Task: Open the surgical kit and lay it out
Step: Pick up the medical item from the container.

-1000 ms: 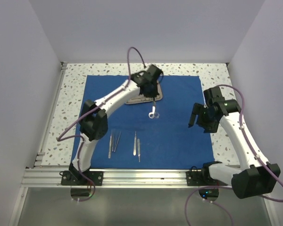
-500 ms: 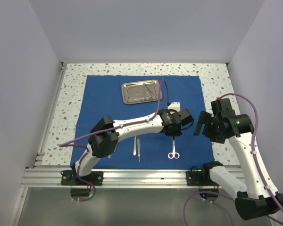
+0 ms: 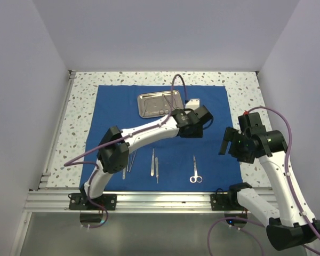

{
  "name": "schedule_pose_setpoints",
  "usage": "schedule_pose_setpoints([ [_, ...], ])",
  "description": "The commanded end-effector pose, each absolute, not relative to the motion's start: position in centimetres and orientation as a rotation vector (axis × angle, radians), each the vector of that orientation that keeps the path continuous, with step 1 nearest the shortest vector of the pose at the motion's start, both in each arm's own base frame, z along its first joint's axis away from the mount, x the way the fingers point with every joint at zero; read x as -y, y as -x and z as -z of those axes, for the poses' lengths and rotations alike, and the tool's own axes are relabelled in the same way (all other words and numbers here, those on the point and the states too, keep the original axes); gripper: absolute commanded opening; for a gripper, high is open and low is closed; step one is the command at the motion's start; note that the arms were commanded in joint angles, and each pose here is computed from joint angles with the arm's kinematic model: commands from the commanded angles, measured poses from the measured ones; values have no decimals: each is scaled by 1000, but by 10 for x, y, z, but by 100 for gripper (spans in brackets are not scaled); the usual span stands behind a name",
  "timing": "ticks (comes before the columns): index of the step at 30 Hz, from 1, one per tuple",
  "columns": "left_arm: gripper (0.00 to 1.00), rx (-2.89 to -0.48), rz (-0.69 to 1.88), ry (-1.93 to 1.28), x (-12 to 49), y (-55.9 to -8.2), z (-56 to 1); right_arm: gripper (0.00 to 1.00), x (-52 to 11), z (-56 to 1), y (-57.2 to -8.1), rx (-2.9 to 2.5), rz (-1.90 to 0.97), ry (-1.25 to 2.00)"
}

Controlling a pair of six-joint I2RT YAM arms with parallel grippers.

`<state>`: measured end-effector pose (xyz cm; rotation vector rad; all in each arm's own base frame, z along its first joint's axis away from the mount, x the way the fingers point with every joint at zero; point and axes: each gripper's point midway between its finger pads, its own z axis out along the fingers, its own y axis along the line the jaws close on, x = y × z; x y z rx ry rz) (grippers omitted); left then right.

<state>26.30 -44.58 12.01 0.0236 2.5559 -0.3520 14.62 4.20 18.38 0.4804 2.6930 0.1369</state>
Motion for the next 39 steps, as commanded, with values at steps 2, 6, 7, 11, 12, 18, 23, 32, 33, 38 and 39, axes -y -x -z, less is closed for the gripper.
schedule_pose_setpoints([
  [2, 52, -2446, 236, -76, 379, -350, -151, 82, -47, -192, -148, -2712, -167, -449],
  [6, 51, -2444, 138, -187, 337, -405, -137, 82, -47, -196, -160, -2700, -150, -441],
  [7, 51, -2432, 116, -185, 323, -422, -140, 82, -47, -194, -163, -2711, -138, -439],
  [11, 51, -2446, 53, -306, 294, -458, -124, 82, -47, -192, -177, -2717, -116, -443],
  [12, 51, -2462, 41, -321, 291, -463, -114, 82, -47, -191, -179, -2722, -111, -444],
  [18, 53, -2491, 36, -325, 259, -492, -91, 81, -48, -181, -194, -2752, -88, -461],
  [23, 53, -2500, 46, -302, 239, -506, -80, 81, -49, -172, -204, -2782, -80, -460],
  [32, 52, -2575, 11, -291, 222, -505, -43, 81, -50, -163, -215, -2815, -76, -442],
  [33, 52, -2592, 10, -294, 221, -501, -37, 81, -50, -162, -216, -2820, -68, -439],
  [38, 52, -2636, -4, -282, 217, -492, -19, 81, -49, -162, -219, -2820, -61, -431],
  [39, 51, -2646, -17, -278, 215, -490, -16, 81, -49, -162, -219, -2821, -60, -432],
])
